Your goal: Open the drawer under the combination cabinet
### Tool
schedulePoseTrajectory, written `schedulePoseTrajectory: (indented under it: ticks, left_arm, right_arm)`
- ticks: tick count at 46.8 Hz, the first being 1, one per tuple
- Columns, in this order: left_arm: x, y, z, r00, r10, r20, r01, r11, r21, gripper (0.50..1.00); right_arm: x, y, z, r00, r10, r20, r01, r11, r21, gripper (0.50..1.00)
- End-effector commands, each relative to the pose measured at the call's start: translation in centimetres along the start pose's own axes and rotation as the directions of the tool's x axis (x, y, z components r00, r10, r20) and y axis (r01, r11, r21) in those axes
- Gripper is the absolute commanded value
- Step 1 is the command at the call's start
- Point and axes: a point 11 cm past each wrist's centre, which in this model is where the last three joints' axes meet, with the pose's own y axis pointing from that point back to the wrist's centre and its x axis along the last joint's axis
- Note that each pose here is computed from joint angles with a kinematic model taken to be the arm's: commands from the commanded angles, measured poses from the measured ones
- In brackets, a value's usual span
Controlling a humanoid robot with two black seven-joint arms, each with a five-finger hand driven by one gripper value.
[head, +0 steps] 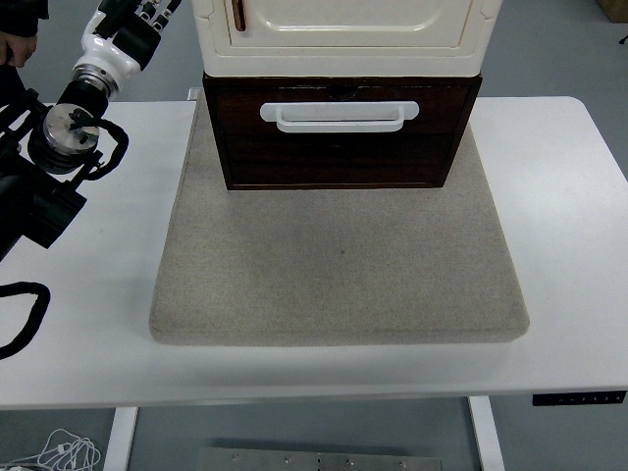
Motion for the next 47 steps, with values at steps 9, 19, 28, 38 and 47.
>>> schedulePoseTrajectory:
  ticks: [9, 19, 28, 38, 47]
  left_arm:
    - [0.0, 0.0, 0.1, 1.0, -0.001, -0.001, 0.001, 1.0, -0.002, 1.0]
    - [0.5, 0.0, 0.9, 1.0, 0.016, 0.002, -0.016, 1.0, -0.018, 1.0]
    - [1.9, 0.2, 2.1, 0.997, 0.059, 0.044, -0.057, 0.998, -0.03, 1.0]
    - [1.7, 0.0, 7.0, 0.994, 0.061, 0.09, -0.051, 0.993, -0.103, 1.0]
    - [-0.7, -0.2, 13.4, 0.99, 0.01, 0.138, 0.018, 0.98, -0.196, 1.0]
  right_arm:
    - [0.0, 0.0, 0.0, 1.0, 0.0, 0.0, 0.0, 1.0, 0.0, 0.926]
    - [0.0, 0.0, 0.0, 1.0, 0.0, 0.0, 0.0, 1.0, 0.0, 0.926]
    - [0.0, 0.0, 0.0, 1.0, 0.0, 0.0, 0.0, 1.0, 0.0, 0.926]
    - [0.0, 0.0, 0.0, 1.0, 0.0, 0.0, 0.0, 1.0, 0.0, 0.926]
    - [0.0, 0.0, 0.0, 1.0, 0.0, 0.0, 0.0, 1.0, 0.0, 0.926]
